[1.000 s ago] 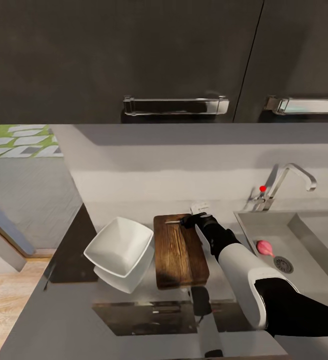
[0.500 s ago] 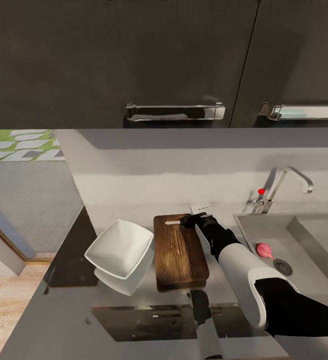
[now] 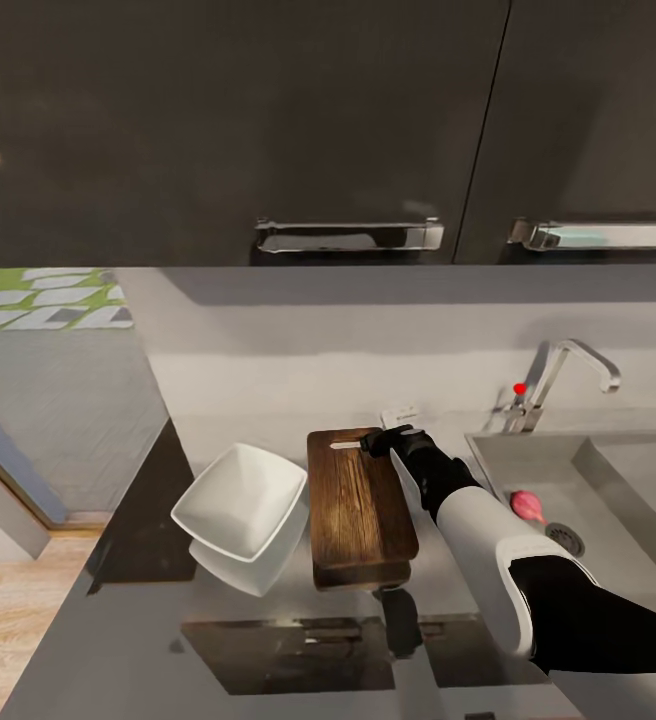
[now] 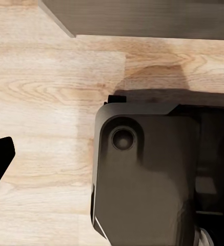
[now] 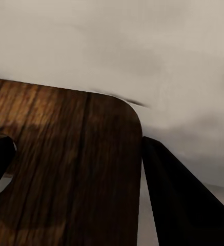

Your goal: In the kitchen, take the Vidalia onion out of the sink, dice it on the chopping board with the paring knife, put the diced onion into the bowl on the countertop, then place both the paring knife and the chopping board into the sink.

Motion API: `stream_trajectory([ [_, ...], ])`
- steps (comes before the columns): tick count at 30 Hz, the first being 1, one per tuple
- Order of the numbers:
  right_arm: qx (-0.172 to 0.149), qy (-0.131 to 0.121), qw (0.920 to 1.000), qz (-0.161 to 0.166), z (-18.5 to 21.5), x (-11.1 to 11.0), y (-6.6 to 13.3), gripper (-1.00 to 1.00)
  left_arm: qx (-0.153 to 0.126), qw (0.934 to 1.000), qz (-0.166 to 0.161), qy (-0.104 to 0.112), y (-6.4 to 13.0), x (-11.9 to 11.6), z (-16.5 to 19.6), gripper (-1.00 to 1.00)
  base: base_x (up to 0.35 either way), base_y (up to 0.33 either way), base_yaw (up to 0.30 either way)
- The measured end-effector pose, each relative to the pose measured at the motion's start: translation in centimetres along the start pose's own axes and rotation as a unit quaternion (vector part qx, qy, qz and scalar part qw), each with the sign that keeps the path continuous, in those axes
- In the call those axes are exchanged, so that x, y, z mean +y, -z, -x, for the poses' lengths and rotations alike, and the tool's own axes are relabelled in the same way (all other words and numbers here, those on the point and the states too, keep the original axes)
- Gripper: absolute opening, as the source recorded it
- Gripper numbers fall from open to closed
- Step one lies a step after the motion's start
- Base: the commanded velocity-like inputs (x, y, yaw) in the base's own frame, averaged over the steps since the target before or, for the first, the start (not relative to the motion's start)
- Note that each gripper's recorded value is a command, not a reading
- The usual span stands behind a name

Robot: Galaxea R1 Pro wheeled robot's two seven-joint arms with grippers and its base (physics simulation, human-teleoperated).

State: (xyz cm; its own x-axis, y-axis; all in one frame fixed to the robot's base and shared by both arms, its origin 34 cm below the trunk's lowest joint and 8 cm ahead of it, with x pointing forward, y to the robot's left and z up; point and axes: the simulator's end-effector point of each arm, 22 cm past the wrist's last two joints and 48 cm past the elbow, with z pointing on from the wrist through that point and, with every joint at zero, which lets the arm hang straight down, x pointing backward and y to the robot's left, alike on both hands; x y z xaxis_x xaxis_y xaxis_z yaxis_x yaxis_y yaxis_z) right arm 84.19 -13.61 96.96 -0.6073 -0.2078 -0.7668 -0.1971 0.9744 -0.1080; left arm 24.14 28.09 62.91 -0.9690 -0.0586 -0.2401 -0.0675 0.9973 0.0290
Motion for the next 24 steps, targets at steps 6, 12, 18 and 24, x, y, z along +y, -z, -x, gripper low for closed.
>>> stream_trajectory([
  [6,-0.005,0.0,1.0,-0.001,0.5,-0.1,0.4,-1.0,-0.005,1.0,0.0,0.0,0.0,0.0,0.4,1.0,0.0,0.0,0.0],
  [12,-0.009,0.001,1.0,-0.002,1.1,-0.2,0.8,-1.0,-0.009,1.0,-0.001,0.0,0.1,0.0,0.7,1.0,0.0,0.0,0.0],
  [18,-0.013,0.001,0.9999,-0.003,1.6,-0.2,1.2,-1.0,-0.013,0.9999,-0.001,0.0,0.1,-0.1,1.0,1.0,-0.016,-0.026,0.0],
  [24,-0.017,0.002,0.9998,-0.004,2.0,-0.3,1.6,-1.0,-0.017,0.9999,-0.002,0.0,0.2,-0.2,1.3,1.0,-0.088,-0.148,0.0],
])
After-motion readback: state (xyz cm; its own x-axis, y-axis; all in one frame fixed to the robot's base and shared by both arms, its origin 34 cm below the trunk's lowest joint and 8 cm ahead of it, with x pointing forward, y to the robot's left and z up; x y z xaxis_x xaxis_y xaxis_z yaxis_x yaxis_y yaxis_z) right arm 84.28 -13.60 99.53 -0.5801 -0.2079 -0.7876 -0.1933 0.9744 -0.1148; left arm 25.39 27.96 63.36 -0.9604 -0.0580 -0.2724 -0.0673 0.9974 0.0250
